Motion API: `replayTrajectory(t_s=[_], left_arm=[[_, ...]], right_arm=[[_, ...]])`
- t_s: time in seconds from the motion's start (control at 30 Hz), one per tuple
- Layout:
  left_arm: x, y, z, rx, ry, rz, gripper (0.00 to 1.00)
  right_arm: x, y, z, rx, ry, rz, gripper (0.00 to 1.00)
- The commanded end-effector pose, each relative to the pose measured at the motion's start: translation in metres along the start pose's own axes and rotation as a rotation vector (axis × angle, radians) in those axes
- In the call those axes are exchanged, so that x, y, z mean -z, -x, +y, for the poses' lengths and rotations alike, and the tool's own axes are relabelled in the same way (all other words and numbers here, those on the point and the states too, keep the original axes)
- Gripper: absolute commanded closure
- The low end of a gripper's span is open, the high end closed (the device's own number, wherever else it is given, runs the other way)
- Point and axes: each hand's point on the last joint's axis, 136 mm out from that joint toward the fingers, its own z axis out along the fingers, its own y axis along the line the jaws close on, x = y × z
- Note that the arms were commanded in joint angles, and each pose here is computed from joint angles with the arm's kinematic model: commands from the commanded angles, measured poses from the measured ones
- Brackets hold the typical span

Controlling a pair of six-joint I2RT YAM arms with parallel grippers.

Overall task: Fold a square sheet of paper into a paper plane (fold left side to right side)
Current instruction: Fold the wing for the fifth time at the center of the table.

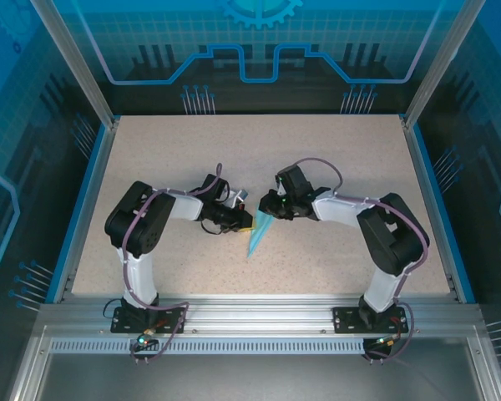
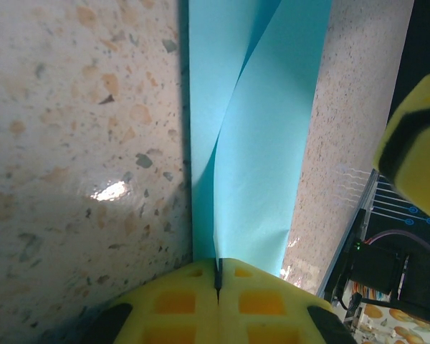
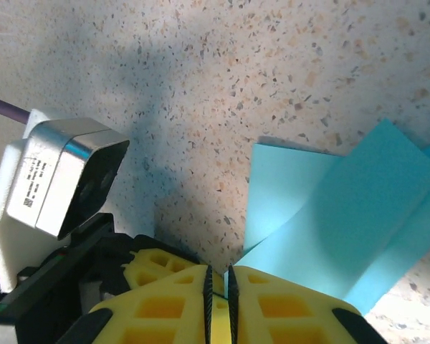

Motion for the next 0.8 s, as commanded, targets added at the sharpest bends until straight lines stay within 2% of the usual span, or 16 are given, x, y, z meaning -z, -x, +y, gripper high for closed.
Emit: replayTrajectory(t_s=[0.0,0.27,0.77], left_arm=[[-0.010,-0.006,0.031,0.019,0.098,0.018,0.98],[-0.010,-0.007,0.033,0.012,0.106,0.025,0.98],[-0.013,-0.008,0.036,0.025,0.108,0.031,0.98]], right_arm=[[-0.009,-0.011,-0.007,0.017,-0.052,0.064,0.84],[-0.017,-0.020,-0.019,0.029,-0.117,0.111,0.84],[-0.017,-0.027,-0.037,0.015,-0.171,0.120,0.84]])
